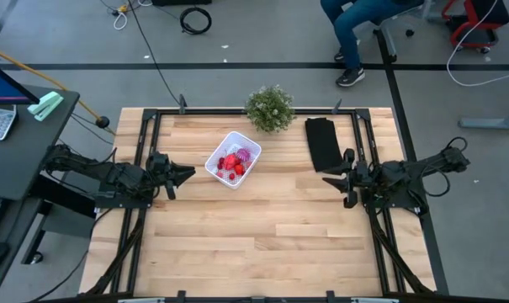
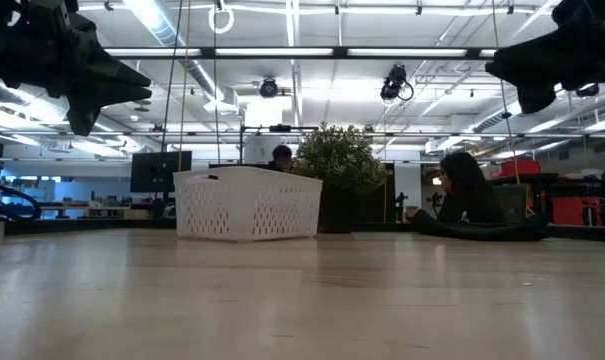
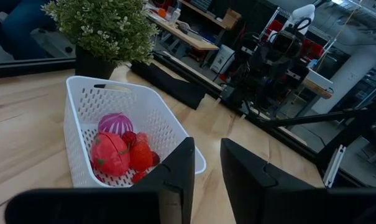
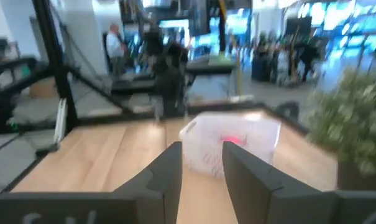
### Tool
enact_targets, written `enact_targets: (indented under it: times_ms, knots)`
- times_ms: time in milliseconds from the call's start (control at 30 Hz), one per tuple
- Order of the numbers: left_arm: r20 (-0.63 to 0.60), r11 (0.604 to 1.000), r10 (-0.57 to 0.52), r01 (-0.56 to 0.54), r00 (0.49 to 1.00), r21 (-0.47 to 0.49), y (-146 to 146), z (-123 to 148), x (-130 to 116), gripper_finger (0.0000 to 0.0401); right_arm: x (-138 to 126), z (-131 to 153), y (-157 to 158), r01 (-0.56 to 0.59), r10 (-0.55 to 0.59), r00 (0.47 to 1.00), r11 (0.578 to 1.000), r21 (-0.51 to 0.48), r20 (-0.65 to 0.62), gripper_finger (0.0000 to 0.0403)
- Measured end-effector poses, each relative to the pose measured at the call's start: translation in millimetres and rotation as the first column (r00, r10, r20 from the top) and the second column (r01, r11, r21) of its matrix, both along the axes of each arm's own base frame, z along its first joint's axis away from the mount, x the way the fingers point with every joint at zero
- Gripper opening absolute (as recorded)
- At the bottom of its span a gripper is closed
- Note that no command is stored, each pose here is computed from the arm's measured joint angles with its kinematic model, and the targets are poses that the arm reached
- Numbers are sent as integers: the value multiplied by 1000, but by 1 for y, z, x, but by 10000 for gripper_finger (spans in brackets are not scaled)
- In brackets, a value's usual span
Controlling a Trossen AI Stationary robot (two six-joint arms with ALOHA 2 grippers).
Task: Pick and placing Produce into tupperware
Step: Return to Home Position
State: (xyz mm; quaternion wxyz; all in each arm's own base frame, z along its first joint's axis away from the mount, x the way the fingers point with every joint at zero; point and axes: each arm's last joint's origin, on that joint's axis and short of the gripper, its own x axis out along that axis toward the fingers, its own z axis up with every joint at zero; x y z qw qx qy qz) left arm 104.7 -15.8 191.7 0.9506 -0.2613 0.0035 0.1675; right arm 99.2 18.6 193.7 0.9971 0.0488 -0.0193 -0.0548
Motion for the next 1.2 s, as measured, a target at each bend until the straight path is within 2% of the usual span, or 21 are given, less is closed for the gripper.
enact_targets:
  times_ms: [133, 500, 967, 1200]
  knots:
    - [0, 1000, -1, 1, 1000, 0, 0, 0, 0, 87, 0, 8, -2, 22, -20, 997, 999, -32, 78, 123]
    - [0, 1000, 0, 0, 1000, 0, 0, 0, 0, 87, 0, -1, -1, 13, -15, 1000, 997, -82, -14, 123]
    - [-1, 1000, -1, 1, 1000, 0, 0, 0, 0, 94, 0, -1, -1, 13, -14, 1000, 996, -83, -16, 123]
    - [0, 1000, 0, 0, 1000, 0, 0, 0, 0, 84, 0, -1, -1, 13, -14, 1000, 996, -83, -16, 123]
